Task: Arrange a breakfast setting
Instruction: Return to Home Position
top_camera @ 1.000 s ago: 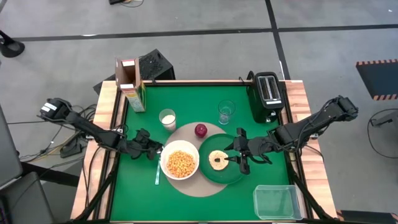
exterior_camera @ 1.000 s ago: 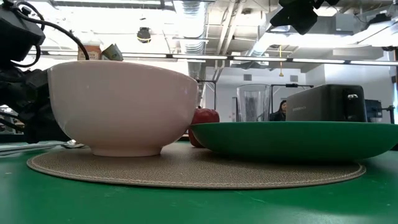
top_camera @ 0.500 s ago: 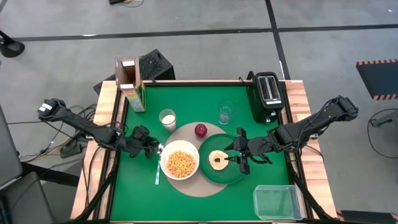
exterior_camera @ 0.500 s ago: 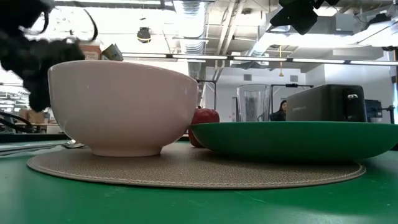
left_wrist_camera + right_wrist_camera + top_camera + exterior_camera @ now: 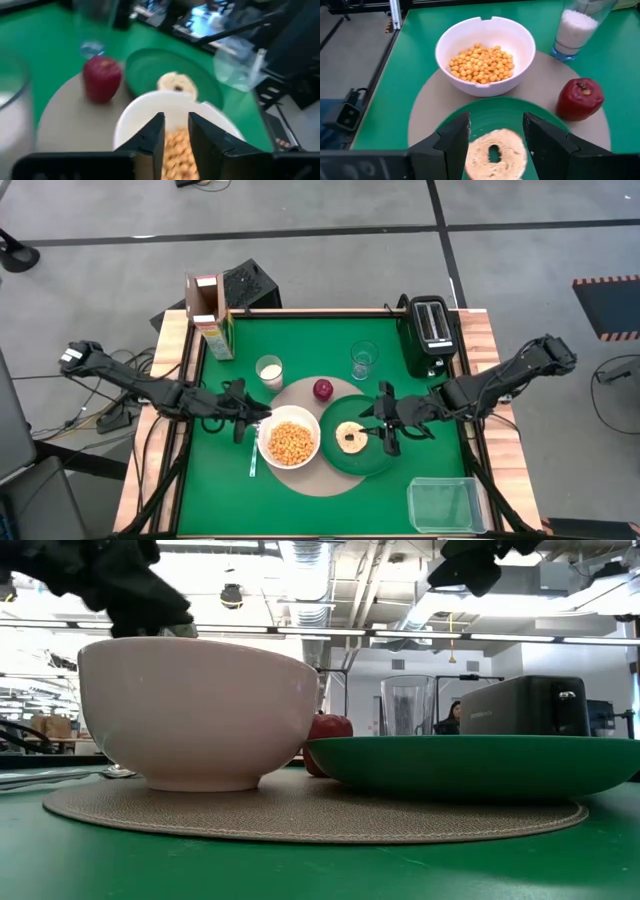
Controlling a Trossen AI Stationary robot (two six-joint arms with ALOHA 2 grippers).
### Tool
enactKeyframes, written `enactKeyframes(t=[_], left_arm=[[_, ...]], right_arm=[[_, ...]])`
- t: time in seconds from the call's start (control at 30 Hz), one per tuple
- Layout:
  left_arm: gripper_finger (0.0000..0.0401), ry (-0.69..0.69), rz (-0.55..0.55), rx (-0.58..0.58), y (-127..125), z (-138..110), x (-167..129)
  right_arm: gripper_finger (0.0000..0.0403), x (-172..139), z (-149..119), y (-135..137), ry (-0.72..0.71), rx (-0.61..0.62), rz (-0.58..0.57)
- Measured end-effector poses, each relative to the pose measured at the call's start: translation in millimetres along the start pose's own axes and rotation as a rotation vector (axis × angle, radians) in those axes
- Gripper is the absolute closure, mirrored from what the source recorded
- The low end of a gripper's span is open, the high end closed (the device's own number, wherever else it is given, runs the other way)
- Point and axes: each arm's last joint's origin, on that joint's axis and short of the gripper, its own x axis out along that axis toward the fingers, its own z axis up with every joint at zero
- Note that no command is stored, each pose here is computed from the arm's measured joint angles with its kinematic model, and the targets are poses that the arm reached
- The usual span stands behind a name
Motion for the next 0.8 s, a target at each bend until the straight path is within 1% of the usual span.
enactKeyframes(t=[0.1,0.2,0.27,0.37,0.43,0.5,0.63,0.8], left_arm=[[0.0357,-0.011,-0.035,0.043,2,4,8],[0.0386,-0.021,-0.034,0.08,9,9,16],[0.0397,-0.039,-0.031,0.098,16,14,21],[0.0397,-0.079,-0.064,0.135,25,24,25],[0.0398,-0.101,-0.086,0.161,31,29,26],[0.04,-0.109,-0.085,0.184,36,33,27],[0.0401,-0.125,-0.064,0.23,41,36,25],[0.0401,-0.179,-0.074,0.256,38,42,14]], right_arm=[[0.02,2,2,-6,-0.006,-0.018,-0.005],[0.0215,4,6,-15,-0.015,-0.044,0.01],[0.0227,5,9,-23,-0.019,-0.061,0.027],[0.0246,7,13,-39,-0.02,-0.079,0.029],[0.026,6,16,-49,-0.032,-0.086,0.007],[0.0276,0,20,-59,-0.055,-0.095,-0.022],[0.0306,-17,24,-72,-0.088,-0.094,-0.033],[0.0336,-49,25,-75,-0.133,-0.076,-0.037]])
